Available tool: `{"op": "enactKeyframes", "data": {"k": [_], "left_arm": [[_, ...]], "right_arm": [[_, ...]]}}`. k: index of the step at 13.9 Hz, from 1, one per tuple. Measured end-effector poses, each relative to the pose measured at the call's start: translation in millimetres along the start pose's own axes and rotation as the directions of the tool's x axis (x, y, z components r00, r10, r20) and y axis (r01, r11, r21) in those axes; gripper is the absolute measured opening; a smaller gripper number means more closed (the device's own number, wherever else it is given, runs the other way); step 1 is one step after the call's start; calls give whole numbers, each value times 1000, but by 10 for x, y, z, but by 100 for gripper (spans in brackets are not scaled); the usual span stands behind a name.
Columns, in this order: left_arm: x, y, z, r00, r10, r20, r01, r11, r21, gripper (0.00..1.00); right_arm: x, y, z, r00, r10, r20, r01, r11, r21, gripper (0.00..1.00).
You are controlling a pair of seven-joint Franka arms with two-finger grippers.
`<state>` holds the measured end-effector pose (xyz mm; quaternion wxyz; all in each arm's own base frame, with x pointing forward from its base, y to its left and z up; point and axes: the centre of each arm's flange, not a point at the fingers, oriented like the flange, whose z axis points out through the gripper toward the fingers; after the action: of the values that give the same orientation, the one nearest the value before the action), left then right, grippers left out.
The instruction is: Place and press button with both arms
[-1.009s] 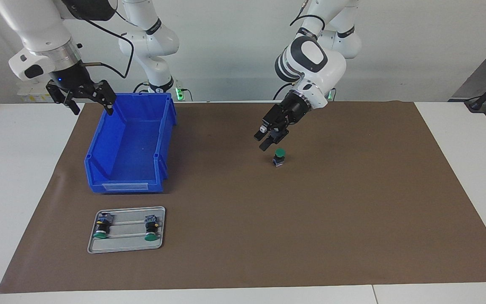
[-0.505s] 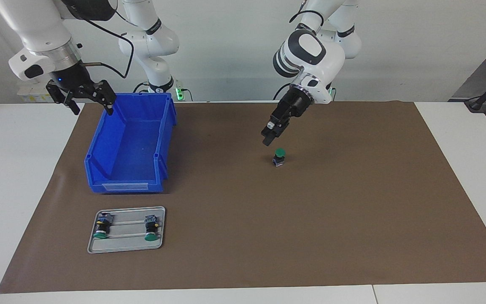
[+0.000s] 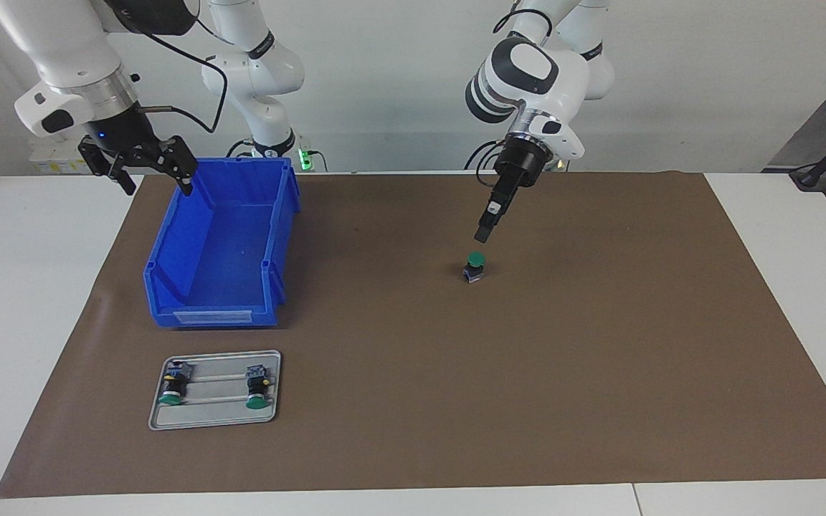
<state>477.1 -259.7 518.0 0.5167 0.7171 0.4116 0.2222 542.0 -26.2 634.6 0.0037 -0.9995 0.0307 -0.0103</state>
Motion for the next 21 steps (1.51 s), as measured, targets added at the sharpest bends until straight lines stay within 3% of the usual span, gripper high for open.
{"op": "enactKeyframes", "data": {"k": [4,7,11,14,16,19,21], "left_arm": [[124,246,-30,990,139,-19,-140,990,-20,100],[114,385,-31,953,301,-19,-301,953,-17,100],[53,517,-17,840,542,-9,-542,840,-15,100],[15,545,17,761,648,22,-648,761,-30,100],[12,586,9,797,604,23,-603,797,-37,100],[103,650,-19,933,360,13,-360,932,-36,100],[203,659,-38,973,231,1,-230,973,-33,100]], "right_arm": [[0,0,0,1000,0,0,0,1000,0,100],[0,0,0,1000,0,0,0,1000,0,100],[0,0,0,1000,0,0,0,1000,0,100],[0,0,0,1000,0,0,0,1000,0,100],[0,0,0,1000,0,0,0,1000,0,100],[0,0,0,1000,0,0,0,1000,0,100],[0,0,0,1000,0,0,0,1000,0,100]]}}
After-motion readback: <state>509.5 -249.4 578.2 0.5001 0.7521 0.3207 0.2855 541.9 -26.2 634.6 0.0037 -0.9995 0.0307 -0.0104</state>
